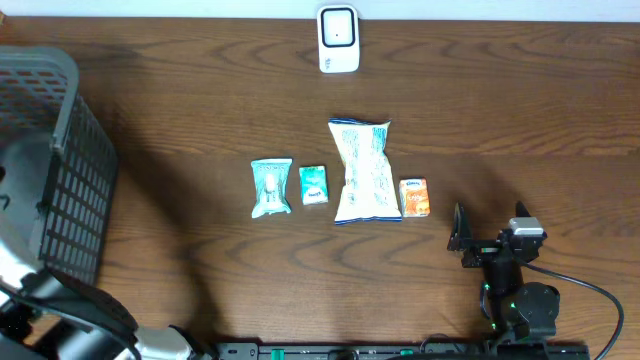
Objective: Scan the item barcode
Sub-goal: 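Move the left gripper back down into the basket, then grasp the green Zam-Buk box in the basket with left gripper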
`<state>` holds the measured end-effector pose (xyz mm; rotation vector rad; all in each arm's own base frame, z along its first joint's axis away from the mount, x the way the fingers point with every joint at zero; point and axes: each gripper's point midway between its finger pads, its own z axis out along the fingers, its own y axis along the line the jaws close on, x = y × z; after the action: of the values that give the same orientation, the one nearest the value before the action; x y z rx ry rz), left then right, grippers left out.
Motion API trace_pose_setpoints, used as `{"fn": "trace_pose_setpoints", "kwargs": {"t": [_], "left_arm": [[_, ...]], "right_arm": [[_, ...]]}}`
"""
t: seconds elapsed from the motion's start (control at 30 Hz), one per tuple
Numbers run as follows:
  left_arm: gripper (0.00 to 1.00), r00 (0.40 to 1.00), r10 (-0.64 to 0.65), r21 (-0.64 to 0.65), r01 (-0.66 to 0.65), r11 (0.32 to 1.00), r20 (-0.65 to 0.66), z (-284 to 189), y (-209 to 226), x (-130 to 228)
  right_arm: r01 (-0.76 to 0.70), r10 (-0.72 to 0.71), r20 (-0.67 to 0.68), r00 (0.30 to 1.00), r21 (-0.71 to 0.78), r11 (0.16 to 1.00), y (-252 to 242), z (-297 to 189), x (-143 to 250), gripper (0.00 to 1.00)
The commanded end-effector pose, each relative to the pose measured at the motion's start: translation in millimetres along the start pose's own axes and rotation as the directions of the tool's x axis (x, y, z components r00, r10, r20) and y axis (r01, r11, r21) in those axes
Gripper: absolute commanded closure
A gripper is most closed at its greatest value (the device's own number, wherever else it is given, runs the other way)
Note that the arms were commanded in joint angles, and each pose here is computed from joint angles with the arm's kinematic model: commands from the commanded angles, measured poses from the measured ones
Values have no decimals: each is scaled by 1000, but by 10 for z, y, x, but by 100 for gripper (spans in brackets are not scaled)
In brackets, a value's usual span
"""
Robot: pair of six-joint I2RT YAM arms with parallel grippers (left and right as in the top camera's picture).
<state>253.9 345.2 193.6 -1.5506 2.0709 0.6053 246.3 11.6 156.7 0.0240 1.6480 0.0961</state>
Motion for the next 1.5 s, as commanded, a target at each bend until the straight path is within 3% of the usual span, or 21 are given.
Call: {"fn": "trace_pose_setpoints", "kwargs": {"t": [0.0,0.37,0.7,0.97,1.3,1.47], "left_arm": [[42,999,2,-170,-12,985,-54,332,326,115],[38,979,-44,-268,-11,963,-197,868,746,654],[38,981,-59,-233,14,972,-186,1116,679,821],[40,964,-43,-229,-19,973,-262,1343,636,1058],[52,947,-31,-243,-49,969,-318,1377,692,1305],[53,936,-28,-251,-65,966,-351,1378,733,1464]], "right_arm": [[12,-12,-5,1000,-8,1000,21,0,16,1],[12,-12,-5,1000,-8,1000,21,0,16,1],[12,-12,-5,1000,-8,1000,21,0,16,1],[12,-12,-5,1000,-8,1000,21,0,16,1],[12,-12,-5,1000,-8,1000,21,0,16,1],[12,-12,-5,1000,-8,1000,21,0,16,1]]}}
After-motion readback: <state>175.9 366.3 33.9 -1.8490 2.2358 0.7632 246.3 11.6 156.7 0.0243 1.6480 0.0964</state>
